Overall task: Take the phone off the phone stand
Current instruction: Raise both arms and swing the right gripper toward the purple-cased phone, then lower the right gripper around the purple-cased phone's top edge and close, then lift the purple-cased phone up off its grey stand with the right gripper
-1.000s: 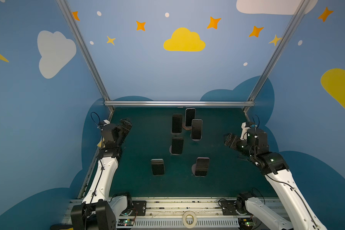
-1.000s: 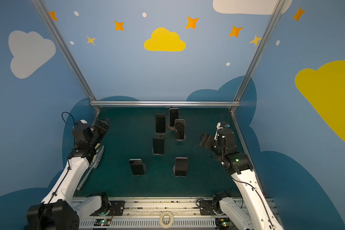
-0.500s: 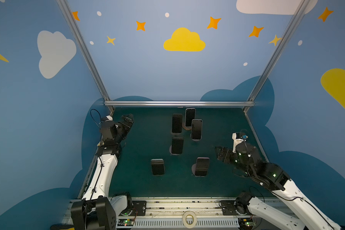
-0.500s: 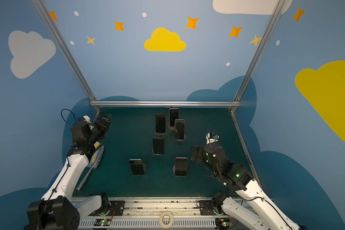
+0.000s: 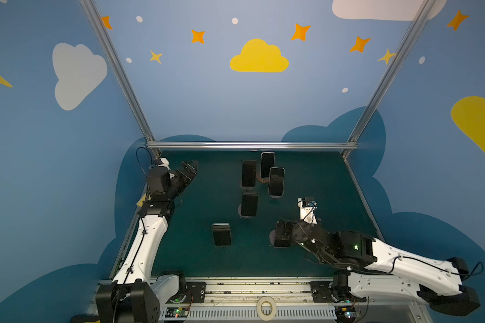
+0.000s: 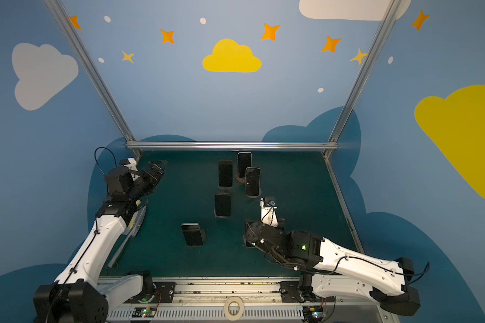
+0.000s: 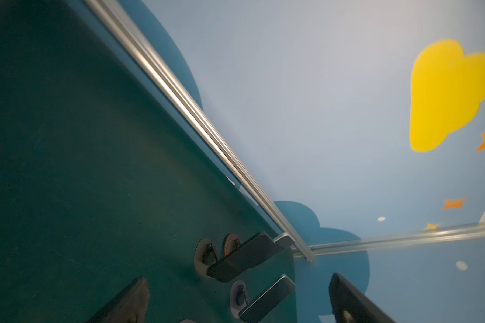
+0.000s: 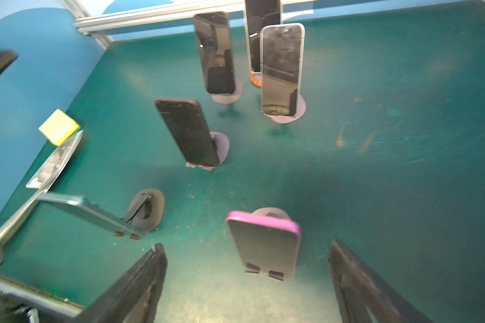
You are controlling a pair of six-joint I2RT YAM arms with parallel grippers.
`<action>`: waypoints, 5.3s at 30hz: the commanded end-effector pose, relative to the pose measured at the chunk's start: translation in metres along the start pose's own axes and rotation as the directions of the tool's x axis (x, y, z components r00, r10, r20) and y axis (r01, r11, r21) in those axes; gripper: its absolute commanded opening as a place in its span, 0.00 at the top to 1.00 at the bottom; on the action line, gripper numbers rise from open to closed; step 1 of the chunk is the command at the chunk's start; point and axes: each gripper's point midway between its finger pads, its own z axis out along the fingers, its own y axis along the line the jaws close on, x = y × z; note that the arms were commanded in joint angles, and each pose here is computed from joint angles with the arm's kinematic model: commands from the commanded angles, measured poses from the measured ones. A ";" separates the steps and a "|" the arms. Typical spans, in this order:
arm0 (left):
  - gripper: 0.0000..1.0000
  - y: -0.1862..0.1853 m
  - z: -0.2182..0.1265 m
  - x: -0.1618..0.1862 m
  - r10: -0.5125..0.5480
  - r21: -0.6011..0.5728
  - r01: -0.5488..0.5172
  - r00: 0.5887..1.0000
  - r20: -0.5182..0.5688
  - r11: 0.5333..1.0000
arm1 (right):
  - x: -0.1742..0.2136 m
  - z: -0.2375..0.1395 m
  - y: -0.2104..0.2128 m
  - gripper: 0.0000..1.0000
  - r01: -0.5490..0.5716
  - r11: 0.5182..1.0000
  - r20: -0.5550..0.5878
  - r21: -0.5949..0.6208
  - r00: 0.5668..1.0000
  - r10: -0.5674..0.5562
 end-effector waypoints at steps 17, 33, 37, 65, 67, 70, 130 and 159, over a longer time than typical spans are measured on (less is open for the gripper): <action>0.00 -0.030 -0.012 0.016 0.132 0.052 -0.132 0.991 -0.008 0.990 | 0.033 0.005 -0.021 0.09 -0.035 0.995 -0.043 0.094 0.998 0.039; 0.01 -0.038 -0.011 0.022 0.079 0.105 -0.075 0.996 -0.038 0.992 | 0.021 0.025 -0.003 0.06 -0.004 0.995 -0.029 0.099 1.000 0.007; 0.01 -0.038 -0.011 0.022 0.076 0.106 -0.072 0.996 -0.037 0.992 | 0.020 0.029 -0.004 0.06 -0.014 0.995 -0.033 0.098 0.999 0.018; 0.01 -0.040 -0.011 0.027 0.066 0.109 -0.060 0.997 -0.045 0.992 | 0.037 0.062 -0.013 0.06 -0.008 0.991 -0.097 0.134 0.995 0.021; 0.01 -0.041 -0.011 0.028 0.065 0.114 -0.059 0.997 -0.049 0.992 | 0.040 0.064 -0.016 0.06 -0.011 0.990 -0.104 0.144 0.994 0.026; 0.01 -0.041 -0.010 0.029 0.058 0.118 -0.051 0.997 -0.057 0.992 | 0.043 0.062 -0.024 0.06 -0.048 0.984 -0.095 0.171 0.993 0.065; 0.02 -0.037 0.003 0.045 0.030 0.115 -0.016 0.992 -0.122 0.993 | 0.069 0.079 -0.032 0.31 -0.066 0.983 -0.089 0.169 0.993 0.082; 0.02 -0.040 0.003 0.047 0.029 0.125 -0.013 0.991 -0.129 0.992 | 0.034 0.055 -0.020 0.37 -0.014 0.995 -0.002 0.099 1.000 0.014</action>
